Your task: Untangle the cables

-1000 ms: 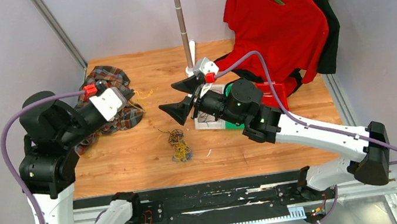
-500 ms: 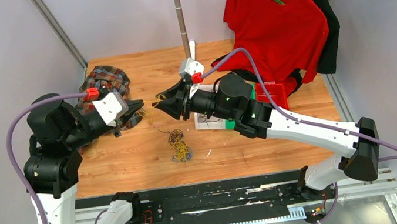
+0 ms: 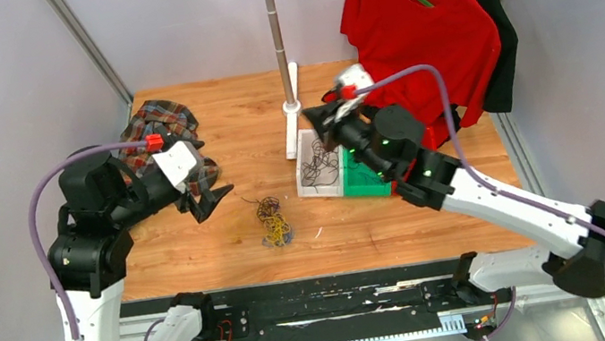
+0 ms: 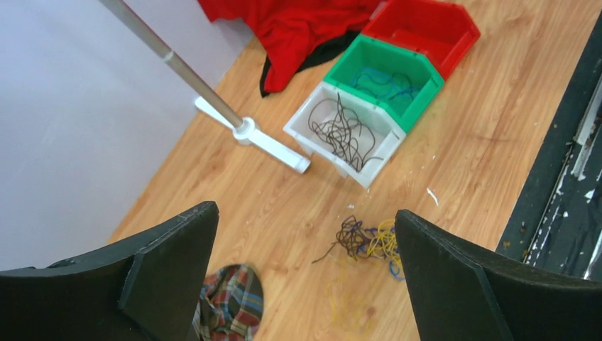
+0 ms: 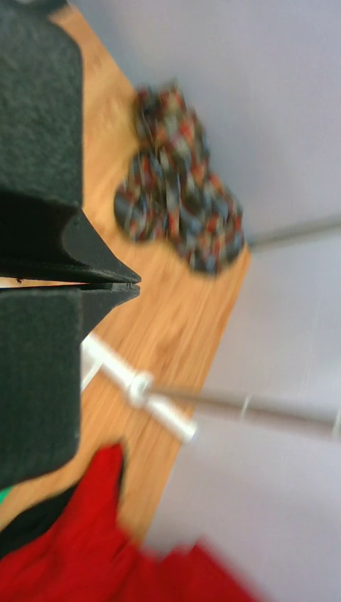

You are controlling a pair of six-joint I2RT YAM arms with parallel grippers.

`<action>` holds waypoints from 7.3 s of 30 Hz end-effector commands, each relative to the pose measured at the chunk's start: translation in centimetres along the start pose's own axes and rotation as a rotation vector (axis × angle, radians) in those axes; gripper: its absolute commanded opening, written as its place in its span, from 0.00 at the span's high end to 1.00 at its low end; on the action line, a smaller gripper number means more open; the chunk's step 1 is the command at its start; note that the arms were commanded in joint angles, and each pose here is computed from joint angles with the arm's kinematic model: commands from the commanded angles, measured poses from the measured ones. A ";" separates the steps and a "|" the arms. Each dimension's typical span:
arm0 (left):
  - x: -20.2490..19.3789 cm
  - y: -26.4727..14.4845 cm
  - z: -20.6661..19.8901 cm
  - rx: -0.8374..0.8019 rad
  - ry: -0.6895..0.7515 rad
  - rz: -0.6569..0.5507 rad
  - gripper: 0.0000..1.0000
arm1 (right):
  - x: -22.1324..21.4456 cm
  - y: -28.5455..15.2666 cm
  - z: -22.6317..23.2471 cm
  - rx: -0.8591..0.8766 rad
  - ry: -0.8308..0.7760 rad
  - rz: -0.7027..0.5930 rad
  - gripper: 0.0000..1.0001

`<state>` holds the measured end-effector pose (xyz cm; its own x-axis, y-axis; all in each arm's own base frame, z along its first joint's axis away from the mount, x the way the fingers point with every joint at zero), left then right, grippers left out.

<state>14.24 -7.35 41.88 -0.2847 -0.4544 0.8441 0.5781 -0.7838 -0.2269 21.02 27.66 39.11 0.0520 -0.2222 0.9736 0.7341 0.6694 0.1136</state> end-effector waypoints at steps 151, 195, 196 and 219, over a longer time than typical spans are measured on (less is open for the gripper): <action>-4.4 0.9 1.4 0.022 -0.090 0.220 0.02 | -13.3 -10.4 -25.3 -1.270 -0.007 0.453 0.42; -25.9 18.6 -4.1 -0.660 -0.257 0.498 0.46 | -13.8 -4.5 -8.5 -0.420 0.161 0.289 0.68; -26.0 18.8 -4.1 -0.661 -0.258 0.500 0.48 | -13.8 -4.4 -8.4 -0.419 0.161 0.289 0.69; -23.7 17.0 -3.7 -0.561 -0.188 0.534 0.99 | -13.2 -3.5 -7.4 -0.315 0.180 0.264 0.83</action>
<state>29.00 -11.49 13.60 0.1263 -0.7989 0.5881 0.0660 -0.5848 -0.8085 23.03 22.21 23.93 0.3742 -0.2008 0.9054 0.8641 0.4300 -0.2617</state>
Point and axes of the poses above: each gripper's point midway between its finger pads, its own y axis out along the fingers, its own z axis along the line the jaws close on, x = y × z, the point moved 8 cm from there along -y, back along the fingers, and after that the axes turned 9 degrees about y, right-handed, at the moved point
